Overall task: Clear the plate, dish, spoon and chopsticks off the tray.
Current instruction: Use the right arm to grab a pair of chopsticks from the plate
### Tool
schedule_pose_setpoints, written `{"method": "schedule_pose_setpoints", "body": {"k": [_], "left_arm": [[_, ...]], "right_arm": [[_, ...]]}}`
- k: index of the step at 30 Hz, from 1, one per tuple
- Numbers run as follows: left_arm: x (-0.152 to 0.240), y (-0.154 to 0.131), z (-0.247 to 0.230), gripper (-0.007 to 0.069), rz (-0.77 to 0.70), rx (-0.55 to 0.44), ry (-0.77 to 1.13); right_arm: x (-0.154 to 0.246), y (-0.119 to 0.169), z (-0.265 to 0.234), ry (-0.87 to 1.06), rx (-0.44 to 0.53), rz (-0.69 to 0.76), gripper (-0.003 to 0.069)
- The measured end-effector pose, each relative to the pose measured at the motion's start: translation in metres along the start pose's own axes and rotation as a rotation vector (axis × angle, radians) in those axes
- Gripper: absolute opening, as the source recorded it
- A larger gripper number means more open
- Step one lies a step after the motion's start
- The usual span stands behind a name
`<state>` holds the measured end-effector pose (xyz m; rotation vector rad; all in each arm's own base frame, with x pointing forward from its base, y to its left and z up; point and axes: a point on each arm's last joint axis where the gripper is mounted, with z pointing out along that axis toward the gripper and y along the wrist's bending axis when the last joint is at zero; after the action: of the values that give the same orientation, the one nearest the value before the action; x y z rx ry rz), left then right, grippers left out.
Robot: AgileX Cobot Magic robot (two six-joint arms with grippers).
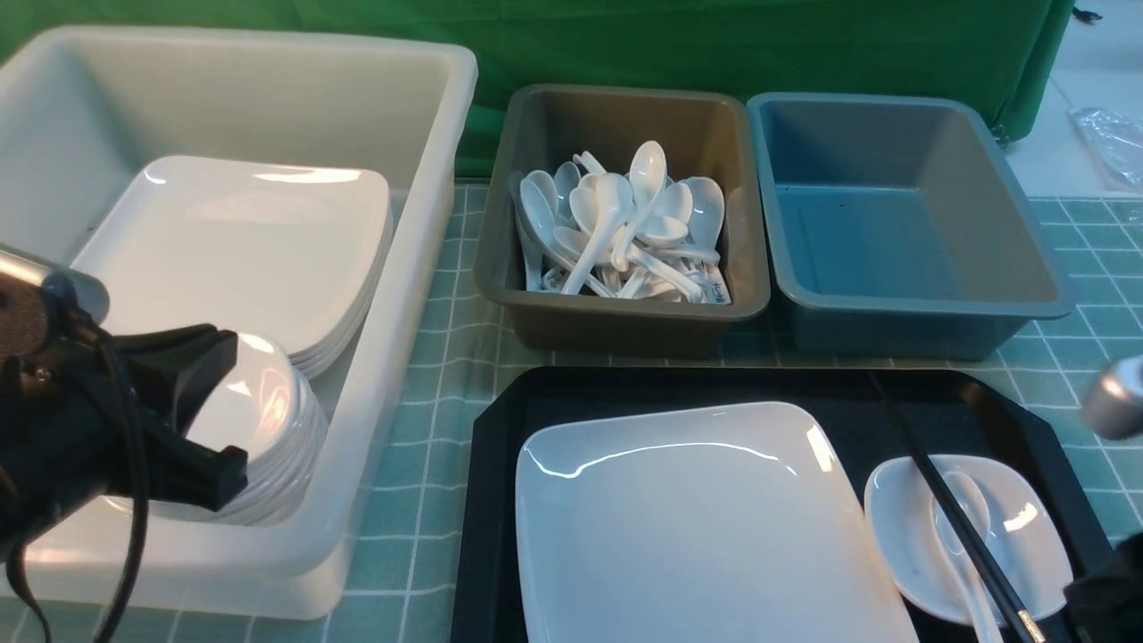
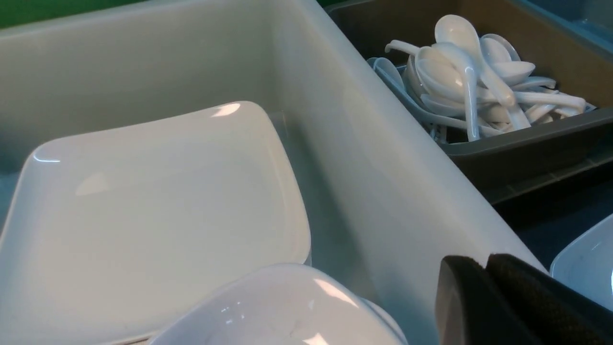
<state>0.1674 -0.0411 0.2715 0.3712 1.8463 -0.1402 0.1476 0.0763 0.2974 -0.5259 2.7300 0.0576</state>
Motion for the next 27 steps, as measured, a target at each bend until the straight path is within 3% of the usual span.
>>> {"method": "schedule_pose_setpoints", "body": {"k": [4,6,7,11,12,15,21,27], "left_arm": [[-0.003,-0.006,-0.002,0.0034,-0.054,0.064,-0.022],[-0.006,-0.017,-0.008,0.0034,-0.056,0.189,-0.046],[-0.006,-0.019,-0.008,0.0034,-0.058,0.201,-0.047],[-0.009,-0.041,-0.023,0.0034,-0.145,0.461,-0.052],[-0.01,-0.042,-0.024,0.0034,-0.151,0.472,-0.052],[-0.011,-0.053,-0.035,0.0034,-0.17,0.603,-0.055],[-0.025,-0.056,-0.043,0.0034,-0.149,0.668,-0.092],[-0.066,-0.058,-0.058,0.0034,-0.114,0.749,-0.196]], "right_arm": [[-0.033,-0.007,0.032,0.148,0.029,-0.031,0.0321],[-0.045,-0.015,0.05,0.213,0.016,-0.013,0.0326],[-0.046,-0.017,0.051,0.218,0.015,-0.01,0.0327],[-0.054,-0.034,0.071,0.269,-0.008,0.047,0.0353],[-0.054,-0.034,0.071,0.267,-0.007,0.048,0.0356],[-0.054,-0.046,0.073,0.273,-0.004,0.088,0.0427],[-0.051,-0.048,0.075,0.275,-0.037,0.138,0.044],[-0.047,-0.044,0.105,0.3,-0.098,0.132,0.044]]}}
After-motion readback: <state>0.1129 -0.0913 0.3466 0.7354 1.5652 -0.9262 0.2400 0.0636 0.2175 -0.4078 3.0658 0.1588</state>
